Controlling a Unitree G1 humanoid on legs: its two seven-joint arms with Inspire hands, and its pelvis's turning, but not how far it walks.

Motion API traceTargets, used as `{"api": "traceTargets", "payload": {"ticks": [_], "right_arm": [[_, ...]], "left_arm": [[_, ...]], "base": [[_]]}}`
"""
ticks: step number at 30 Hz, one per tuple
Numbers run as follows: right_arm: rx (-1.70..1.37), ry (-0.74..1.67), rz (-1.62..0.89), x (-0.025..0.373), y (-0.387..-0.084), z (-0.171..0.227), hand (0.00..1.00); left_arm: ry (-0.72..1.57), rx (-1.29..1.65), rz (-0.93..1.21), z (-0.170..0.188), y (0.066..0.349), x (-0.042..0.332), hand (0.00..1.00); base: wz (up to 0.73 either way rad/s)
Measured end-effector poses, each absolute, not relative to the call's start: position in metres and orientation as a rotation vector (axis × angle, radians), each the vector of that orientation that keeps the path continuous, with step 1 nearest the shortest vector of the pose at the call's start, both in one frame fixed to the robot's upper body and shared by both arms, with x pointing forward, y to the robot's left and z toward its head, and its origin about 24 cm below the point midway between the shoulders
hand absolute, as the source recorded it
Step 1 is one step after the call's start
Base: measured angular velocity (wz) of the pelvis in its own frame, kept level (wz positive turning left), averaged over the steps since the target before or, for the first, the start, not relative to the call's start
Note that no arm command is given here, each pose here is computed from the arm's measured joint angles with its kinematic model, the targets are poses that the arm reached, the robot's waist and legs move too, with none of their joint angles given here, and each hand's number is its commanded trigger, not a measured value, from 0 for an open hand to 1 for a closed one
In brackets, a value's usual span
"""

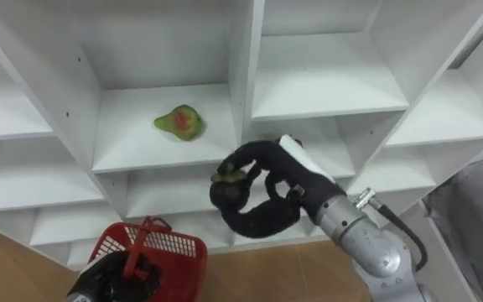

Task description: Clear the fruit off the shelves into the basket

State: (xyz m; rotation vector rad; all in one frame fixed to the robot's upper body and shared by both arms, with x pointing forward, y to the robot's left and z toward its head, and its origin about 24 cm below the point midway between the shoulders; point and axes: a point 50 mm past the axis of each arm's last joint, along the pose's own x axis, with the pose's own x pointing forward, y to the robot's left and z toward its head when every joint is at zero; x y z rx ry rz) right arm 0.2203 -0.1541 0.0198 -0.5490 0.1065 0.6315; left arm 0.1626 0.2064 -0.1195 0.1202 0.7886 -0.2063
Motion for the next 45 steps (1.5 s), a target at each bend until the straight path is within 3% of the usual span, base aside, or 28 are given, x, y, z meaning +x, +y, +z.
{"api": "traceTargets", "payload": {"ticks": [16, 25, 45], "right_arm": [[-0.573, 0.239, 0.671, 0.238, -0.146, -0.016, 1.0], [-0.645, 0.365, 0.701, 0.228, -0.146, -0.046, 1.0], [-0.664, 0.392, 0.686, 0.228, -0.139, -0.058, 1.0]], "left_arm": [[0.69, 0.136, -0.328, -0.107, 0.186, 0.189, 1.0], [0.635, 0.143, -0.41, -0.098, 0.172, 0.197, 1.0], [0.569, 0.098, -0.529, -0.088, 0.155, 0.205, 1.0]], "base": [[0.11], [0.06], [0.01]]}}
